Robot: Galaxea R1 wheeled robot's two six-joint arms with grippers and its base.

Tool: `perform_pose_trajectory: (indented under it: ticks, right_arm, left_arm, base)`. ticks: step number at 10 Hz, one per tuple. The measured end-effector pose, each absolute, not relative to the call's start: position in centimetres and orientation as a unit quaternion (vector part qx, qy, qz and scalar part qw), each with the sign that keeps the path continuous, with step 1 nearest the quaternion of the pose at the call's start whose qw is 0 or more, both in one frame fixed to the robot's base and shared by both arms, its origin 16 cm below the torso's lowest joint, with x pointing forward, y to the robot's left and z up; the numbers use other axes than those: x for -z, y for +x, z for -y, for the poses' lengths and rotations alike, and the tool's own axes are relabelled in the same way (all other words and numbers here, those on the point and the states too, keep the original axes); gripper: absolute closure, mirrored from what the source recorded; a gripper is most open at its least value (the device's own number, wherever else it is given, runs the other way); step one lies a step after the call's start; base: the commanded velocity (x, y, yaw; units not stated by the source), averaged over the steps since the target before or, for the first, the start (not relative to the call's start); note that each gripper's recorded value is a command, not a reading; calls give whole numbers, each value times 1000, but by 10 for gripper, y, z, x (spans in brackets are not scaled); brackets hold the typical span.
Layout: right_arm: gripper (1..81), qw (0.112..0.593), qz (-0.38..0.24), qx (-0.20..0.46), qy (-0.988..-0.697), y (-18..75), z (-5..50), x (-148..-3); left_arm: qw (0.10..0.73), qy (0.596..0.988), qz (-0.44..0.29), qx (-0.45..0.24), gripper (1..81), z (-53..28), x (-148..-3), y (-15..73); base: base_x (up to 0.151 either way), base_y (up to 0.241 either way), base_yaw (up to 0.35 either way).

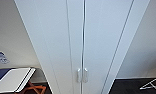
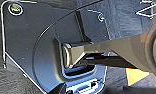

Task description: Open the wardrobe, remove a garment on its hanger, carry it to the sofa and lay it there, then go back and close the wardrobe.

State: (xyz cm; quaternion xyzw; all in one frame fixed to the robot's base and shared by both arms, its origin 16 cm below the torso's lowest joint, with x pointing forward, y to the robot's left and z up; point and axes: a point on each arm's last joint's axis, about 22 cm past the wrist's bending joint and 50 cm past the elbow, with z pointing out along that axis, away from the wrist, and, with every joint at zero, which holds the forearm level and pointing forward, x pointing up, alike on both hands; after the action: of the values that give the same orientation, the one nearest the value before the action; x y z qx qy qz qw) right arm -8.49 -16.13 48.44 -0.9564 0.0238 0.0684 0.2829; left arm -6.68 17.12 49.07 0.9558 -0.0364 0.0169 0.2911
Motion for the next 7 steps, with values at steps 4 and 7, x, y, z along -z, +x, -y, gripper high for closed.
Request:
perform_pose_trajectory:
  ticks: [4, 7]
  right_arm:
    - [10, 302, -22, -55, -951, -61, 173, -503]
    - [10, 305, -19, -41, -951, -36, 205, -521]
  left_arm:
    - [306, 951, 34, -24, 10, -191, -512, -52]
    - [319, 947, 32, -31, 10, -204, -534, -39]
  base:
    - [0, 0, 0]
    - [0, 0, 0]
